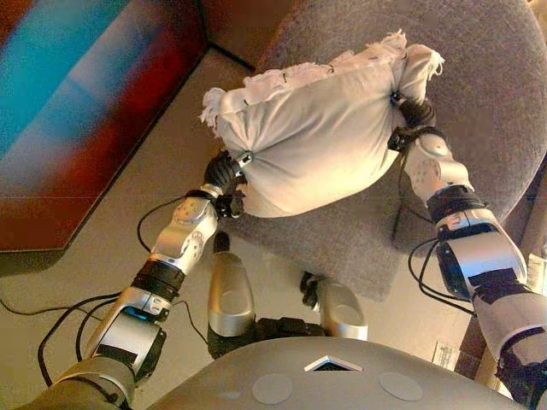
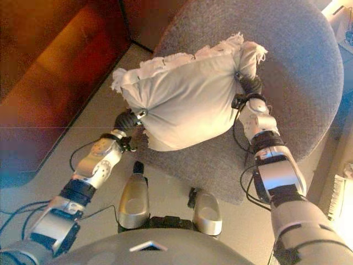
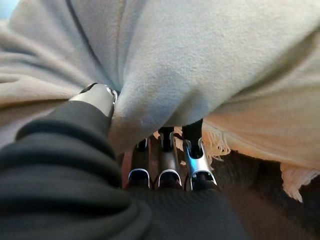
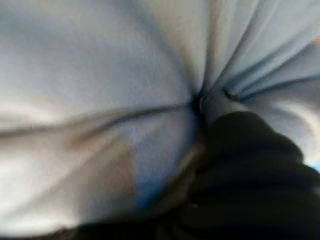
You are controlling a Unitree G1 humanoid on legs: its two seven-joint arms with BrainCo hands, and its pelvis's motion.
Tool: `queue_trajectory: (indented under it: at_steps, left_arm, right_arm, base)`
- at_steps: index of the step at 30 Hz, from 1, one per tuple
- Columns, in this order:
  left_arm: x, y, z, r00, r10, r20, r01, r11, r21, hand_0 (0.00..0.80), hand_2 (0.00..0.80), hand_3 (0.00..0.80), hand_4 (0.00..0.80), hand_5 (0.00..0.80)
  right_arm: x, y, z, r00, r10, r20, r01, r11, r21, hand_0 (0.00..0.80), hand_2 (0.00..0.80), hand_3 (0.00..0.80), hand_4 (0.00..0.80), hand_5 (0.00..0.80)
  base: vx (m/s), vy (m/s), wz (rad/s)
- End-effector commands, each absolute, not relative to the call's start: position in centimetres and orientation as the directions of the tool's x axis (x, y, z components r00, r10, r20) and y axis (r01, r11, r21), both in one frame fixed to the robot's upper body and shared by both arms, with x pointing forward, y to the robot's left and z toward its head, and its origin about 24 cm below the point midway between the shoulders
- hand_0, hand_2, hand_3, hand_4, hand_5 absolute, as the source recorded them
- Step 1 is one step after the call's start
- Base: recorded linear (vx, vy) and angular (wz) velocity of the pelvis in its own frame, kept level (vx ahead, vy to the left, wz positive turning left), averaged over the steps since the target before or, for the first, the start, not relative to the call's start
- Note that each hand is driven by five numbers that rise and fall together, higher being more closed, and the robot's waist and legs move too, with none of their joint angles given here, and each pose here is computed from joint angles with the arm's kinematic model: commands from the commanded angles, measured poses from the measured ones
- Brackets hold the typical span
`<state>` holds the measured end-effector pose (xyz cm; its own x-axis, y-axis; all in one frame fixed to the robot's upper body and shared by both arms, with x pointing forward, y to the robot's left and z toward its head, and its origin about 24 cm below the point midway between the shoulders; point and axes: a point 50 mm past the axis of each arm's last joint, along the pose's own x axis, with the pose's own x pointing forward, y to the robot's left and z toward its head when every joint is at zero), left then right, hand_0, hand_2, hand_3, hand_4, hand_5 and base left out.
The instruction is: Pick up the cushion and take it to the sofa
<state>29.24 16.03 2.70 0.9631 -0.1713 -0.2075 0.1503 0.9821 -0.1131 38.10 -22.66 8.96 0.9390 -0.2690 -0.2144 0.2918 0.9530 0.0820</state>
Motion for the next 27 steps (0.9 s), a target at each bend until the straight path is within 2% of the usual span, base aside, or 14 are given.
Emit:
queue_trajectory:
  at_steps: [1,7,12,20,27]
  left_arm:
    - [29.6,14.1,5.3,0.972,-0.224,-0.063,0.210,0.961,-0.181,0.000,0.000,0.000,0.000,0.000]
    - [29.1,14.9,4.6,0.980,-0.175,-0.093,0.151,0.964,-0.219,0.000,0.000,0.000,0.000,0.000]
    - [28.9,15.6,4.4,0.984,-0.152,-0.090,0.129,0.968,-0.217,0.000,0.000,0.000,0.000,0.000]
    - [27.4,19.9,5.0,0.999,-0.039,-0.033,0.030,0.974,-0.224,0.000,0.000,0.000,0.000,0.000]
    - [24.9,23.8,4.1,0.996,0.079,-0.032,-0.084,0.969,-0.231,0.000,0.000,0.000,0.000,0.000]
  right_arm:
    - [39.0,-26.1,15.2,0.932,-0.363,-0.002,0.363,0.931,0.028,0.000,0.000,0.000,0.000,0.000]
    - [38.3,-26.5,13.7,0.924,-0.381,-0.037,0.383,0.919,0.095,0.000,0.000,0.000,0.000,0.000]
    - [37.3,-27.2,11.8,0.903,-0.421,-0.083,0.427,0.901,0.072,0.000,0.000,0.000,0.000,0.000]
    - [34.3,-31.1,10.6,0.833,-0.549,-0.076,0.554,0.820,0.142,0.000,0.000,0.000,0.000,0.000]
    - [30.9,-32.6,8.3,0.857,-0.511,-0.072,0.516,0.843,0.150,0.000,0.000,0.000,0.000,0.000]
  base:
    - [0.006,0.065,0.03]
    - [0.053,0.044,0.00]
    - [0.049,0.012,-0.03]
    - [0.028,0.048,-0.05]
    - [-0.016,0.065,-0.04]
